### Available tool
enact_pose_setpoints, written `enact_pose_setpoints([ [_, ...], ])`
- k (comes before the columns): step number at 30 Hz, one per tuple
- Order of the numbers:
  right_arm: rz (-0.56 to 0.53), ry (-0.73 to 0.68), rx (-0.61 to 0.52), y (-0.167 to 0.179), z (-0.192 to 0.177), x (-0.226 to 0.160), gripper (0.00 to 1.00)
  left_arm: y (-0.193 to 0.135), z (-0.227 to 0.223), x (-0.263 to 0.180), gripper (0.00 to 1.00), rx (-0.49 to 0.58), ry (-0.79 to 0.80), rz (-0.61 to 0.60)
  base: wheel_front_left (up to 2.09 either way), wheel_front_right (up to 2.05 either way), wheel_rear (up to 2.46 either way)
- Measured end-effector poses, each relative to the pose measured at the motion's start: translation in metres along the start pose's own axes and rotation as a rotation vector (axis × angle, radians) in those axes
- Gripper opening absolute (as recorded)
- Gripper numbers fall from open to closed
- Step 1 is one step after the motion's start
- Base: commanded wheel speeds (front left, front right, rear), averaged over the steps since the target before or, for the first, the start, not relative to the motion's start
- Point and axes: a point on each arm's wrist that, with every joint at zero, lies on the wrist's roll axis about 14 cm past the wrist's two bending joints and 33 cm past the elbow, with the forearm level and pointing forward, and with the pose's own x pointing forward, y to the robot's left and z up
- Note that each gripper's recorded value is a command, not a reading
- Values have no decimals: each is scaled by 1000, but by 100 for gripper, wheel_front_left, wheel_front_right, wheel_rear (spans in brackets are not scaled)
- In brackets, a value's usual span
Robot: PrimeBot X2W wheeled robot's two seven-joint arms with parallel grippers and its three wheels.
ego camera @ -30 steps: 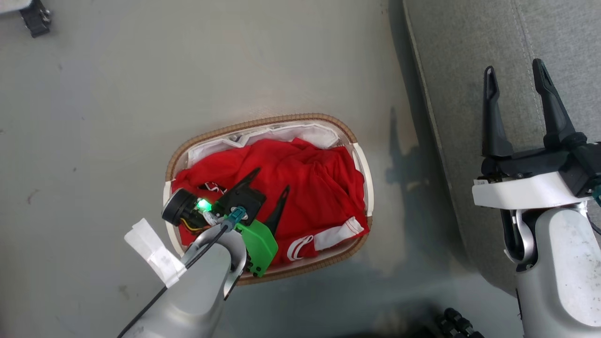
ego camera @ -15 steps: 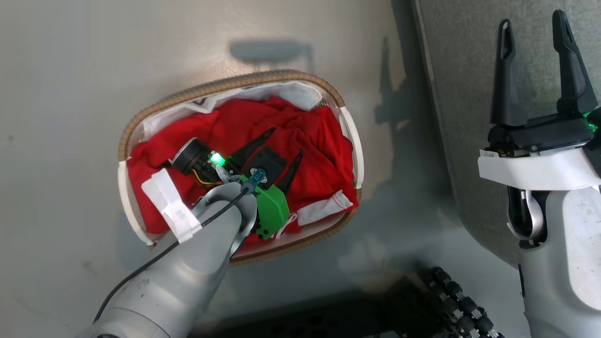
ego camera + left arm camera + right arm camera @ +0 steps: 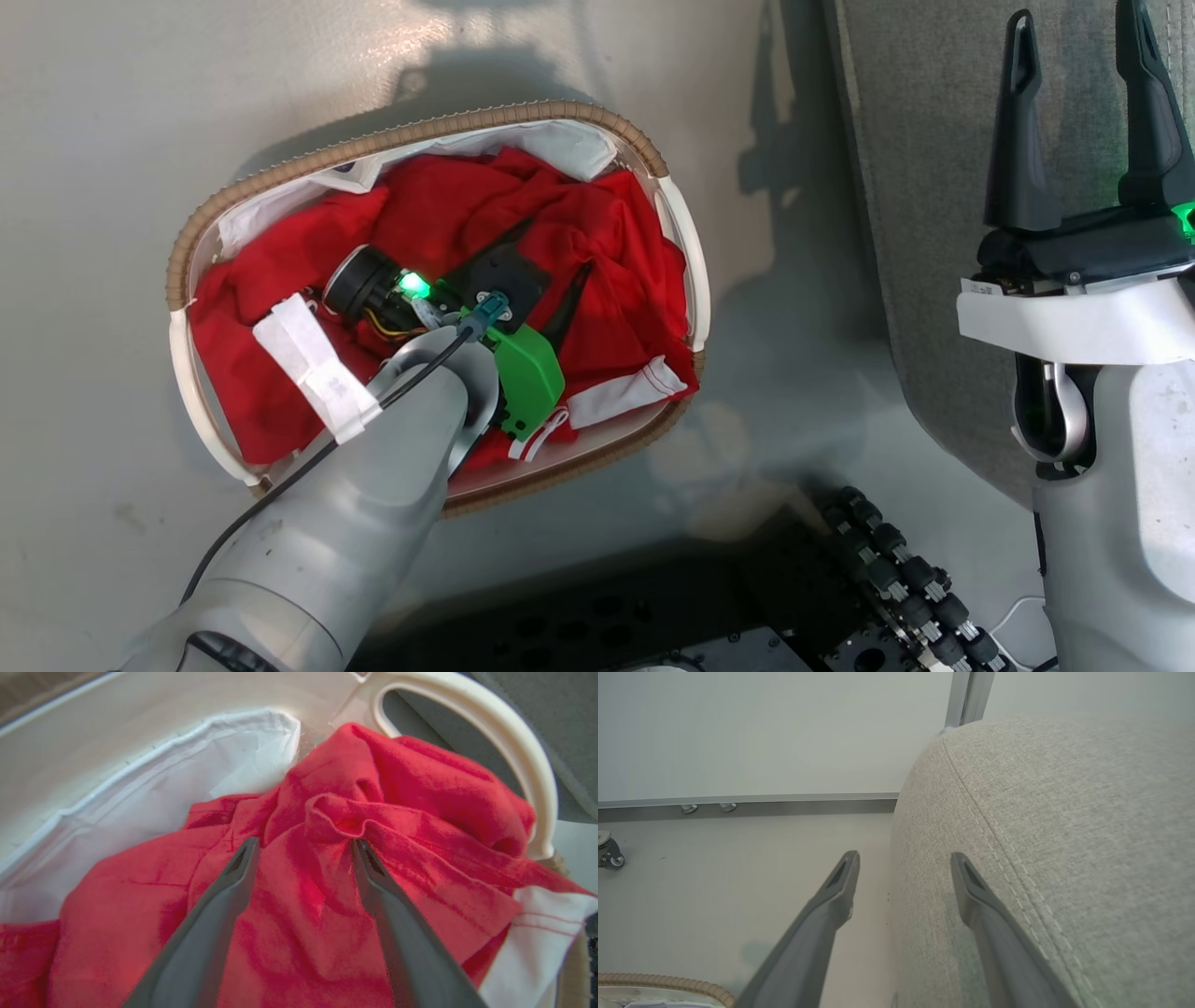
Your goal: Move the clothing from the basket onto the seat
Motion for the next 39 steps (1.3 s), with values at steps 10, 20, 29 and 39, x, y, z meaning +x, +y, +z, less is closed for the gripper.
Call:
enact_pose_setpoints([
  [10,7,8,4,1,-5,0,100,-13,4,12,100,61,-1,-73,0,0,0],
  [20,7,21,0,0,-12,-1,100,-16,-7,23,100,90,48,-118,0,0,0],
  [29,11,29,-2,1,-17,-1,100,-22,-16,26,14,109,88,-152,0,0,0],
  [39,18,20,15,5,-12,1,100,-28,-3,17,0,108,53,-161,0,0,0],
])
